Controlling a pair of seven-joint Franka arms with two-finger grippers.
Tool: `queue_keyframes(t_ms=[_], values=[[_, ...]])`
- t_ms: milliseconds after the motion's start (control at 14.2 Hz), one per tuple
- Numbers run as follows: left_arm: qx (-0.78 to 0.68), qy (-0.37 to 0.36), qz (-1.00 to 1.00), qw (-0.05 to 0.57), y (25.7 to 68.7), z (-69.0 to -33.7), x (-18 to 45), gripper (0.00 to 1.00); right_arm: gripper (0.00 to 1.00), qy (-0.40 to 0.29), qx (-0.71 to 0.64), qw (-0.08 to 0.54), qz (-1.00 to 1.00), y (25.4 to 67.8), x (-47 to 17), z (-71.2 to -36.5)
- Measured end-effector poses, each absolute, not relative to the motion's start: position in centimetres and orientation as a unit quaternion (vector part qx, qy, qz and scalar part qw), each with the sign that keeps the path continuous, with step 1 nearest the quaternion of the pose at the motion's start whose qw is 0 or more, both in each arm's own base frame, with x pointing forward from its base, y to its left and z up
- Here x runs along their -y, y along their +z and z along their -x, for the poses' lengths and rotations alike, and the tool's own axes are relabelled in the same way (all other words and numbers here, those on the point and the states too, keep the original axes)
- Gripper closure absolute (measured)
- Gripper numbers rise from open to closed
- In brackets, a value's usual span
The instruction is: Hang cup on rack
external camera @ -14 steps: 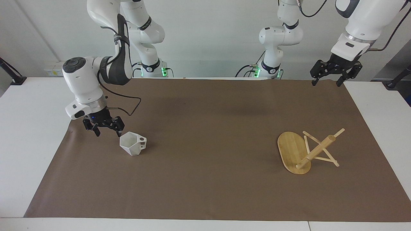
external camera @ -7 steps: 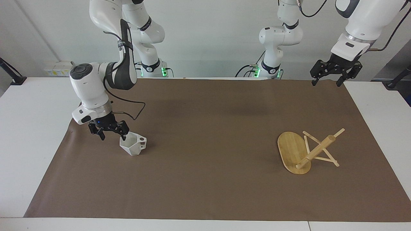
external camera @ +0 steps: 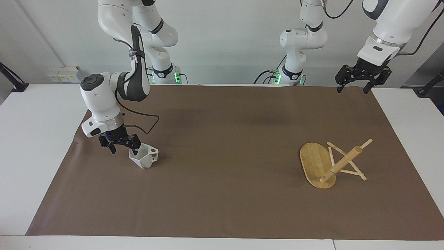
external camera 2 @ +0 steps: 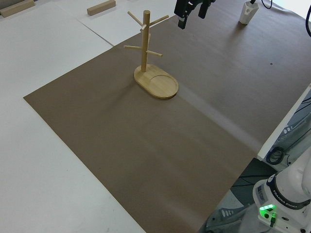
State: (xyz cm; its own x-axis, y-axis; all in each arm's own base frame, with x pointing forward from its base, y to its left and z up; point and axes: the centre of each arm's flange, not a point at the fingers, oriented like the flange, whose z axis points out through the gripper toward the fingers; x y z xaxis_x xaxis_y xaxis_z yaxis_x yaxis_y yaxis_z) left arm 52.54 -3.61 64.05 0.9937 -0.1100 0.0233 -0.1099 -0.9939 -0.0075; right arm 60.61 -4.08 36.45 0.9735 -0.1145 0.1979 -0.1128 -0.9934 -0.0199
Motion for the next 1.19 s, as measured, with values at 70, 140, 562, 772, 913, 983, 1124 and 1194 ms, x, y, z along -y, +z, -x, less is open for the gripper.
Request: queue_keyframes(t_ms=[70, 140, 562, 772, 913, 983, 1124, 1194], values=[[-0.055, -0.012, 0.998, 0.003, 64.05, -52.54, 3.61, 0.0, 0.0, -0.097, -0.064, 0.005, 0.993, 36.12, 4.08, -60.57], [-0.055, -0.012, 0.998, 0.003, 64.05, -52.54, 3.61, 0.0, 0.0, -0.095, -0.07, 0.005, 0.993, 35.85, 4.08, -60.56], [-0.055, -0.012, 0.998, 0.003, 64.05, -52.54, 3.61, 0.0, 0.04, -0.092, -0.086, 0.007, 0.992, 35.6, 4.06, -60.55], [-0.055, -0.012, 0.998, 0.003, 64.05, -52.54, 3.61, 0.0, 0.34, -0.093, -0.085, 0.007, 0.992, 35.64, 3.98, -60.57], [-0.055, -0.012, 0.998, 0.003, 64.05, -52.54, 3.61, 0.0, 0.45, -0.093, -0.085, 0.007, 0.992, 35.7, 3.94, -60.61], [-0.055, -0.012, 0.998, 0.003, 64.05, -52.54, 3.61, 0.0, 0.54, -0.094, -0.084, 0.007, 0.992, 35.73, 3.88, -60.64], [-0.055, -0.012, 0.998, 0.003, 64.05, -52.54, 3.61, 0.0, 0.63, -0.094, -0.083, 0.008, 0.992, 35.79, 3.7, -60.68], [-0.055, -0.012, 0.998, 0.003, 64.05, -52.54, 3.61, 0.0, 0.73, -0.095, -0.082, 0.008, 0.992, 35.83, 3.62, -60.71]])
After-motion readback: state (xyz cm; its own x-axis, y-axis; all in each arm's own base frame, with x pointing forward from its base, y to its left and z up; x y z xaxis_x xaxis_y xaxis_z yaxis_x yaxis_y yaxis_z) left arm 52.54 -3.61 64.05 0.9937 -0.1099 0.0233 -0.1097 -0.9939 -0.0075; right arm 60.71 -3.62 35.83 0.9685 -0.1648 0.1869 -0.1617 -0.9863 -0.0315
